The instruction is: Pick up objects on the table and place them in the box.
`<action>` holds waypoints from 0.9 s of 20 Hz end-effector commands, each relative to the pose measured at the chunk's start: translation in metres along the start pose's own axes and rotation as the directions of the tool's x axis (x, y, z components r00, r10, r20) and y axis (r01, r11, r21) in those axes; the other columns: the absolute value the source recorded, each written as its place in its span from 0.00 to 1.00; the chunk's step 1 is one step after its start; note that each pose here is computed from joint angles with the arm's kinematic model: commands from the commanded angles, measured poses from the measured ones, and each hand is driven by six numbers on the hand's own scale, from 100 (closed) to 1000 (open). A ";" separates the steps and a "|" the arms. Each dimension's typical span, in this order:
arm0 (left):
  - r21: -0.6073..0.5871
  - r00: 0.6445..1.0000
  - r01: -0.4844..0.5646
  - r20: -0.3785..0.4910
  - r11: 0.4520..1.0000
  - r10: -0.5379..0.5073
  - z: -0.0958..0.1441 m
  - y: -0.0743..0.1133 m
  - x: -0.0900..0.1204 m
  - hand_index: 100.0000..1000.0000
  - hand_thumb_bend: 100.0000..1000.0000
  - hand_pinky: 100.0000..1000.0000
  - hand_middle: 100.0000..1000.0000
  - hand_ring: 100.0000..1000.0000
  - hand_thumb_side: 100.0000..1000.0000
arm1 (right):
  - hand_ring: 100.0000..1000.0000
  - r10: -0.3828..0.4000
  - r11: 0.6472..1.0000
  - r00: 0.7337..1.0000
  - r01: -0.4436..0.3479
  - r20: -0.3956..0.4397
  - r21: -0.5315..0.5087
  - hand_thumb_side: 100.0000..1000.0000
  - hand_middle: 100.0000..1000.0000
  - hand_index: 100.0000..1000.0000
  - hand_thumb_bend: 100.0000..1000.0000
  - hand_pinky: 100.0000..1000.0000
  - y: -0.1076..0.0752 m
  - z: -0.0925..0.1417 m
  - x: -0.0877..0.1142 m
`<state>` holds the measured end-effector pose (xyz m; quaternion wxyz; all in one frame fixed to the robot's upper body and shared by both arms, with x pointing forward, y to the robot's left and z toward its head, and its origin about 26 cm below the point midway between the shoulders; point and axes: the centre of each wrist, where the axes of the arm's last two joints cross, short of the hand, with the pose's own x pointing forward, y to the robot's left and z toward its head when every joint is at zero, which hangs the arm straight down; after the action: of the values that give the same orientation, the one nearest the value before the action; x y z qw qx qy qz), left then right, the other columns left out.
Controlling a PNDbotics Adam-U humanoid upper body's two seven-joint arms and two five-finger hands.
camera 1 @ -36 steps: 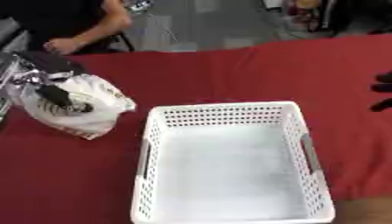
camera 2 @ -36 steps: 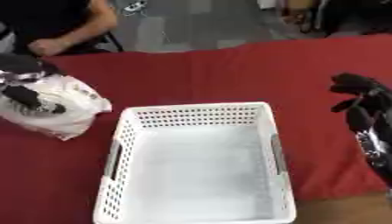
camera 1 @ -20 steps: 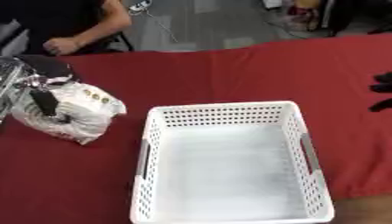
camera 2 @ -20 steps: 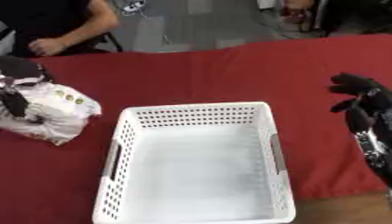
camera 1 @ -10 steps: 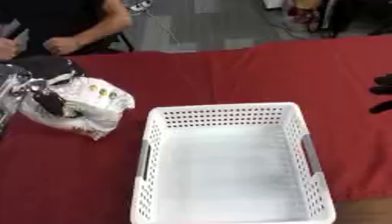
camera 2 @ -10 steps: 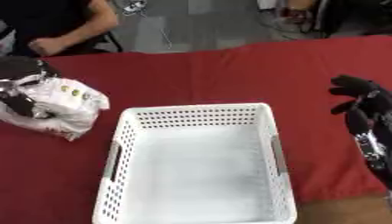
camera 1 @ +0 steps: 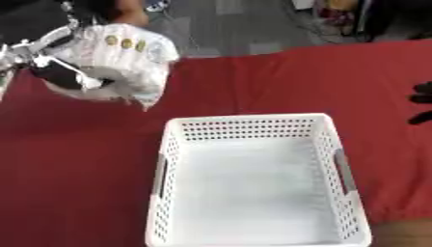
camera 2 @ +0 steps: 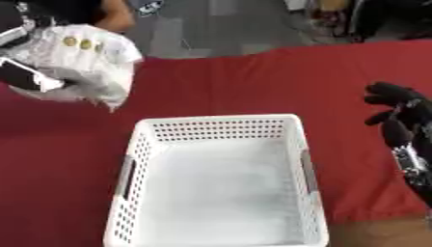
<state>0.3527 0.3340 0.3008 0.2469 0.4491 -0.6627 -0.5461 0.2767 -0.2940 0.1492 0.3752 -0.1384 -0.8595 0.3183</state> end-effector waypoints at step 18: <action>0.092 0.975 -0.051 0.219 0.994 0.030 -0.029 0.037 0.052 0.07 0.00 0.01 0.00 0.00 0.24 | 0.76 0.012 1.000 1.000 -0.012 0.014 0.010 0.89 0.78 0.89 0.25 0.54 -0.003 -0.001 0.004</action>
<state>0.3411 0.2796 0.3286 0.1762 0.3881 -0.7197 -0.5481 0.2767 -0.2938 0.1490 0.3753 -0.1376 -0.8593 0.3192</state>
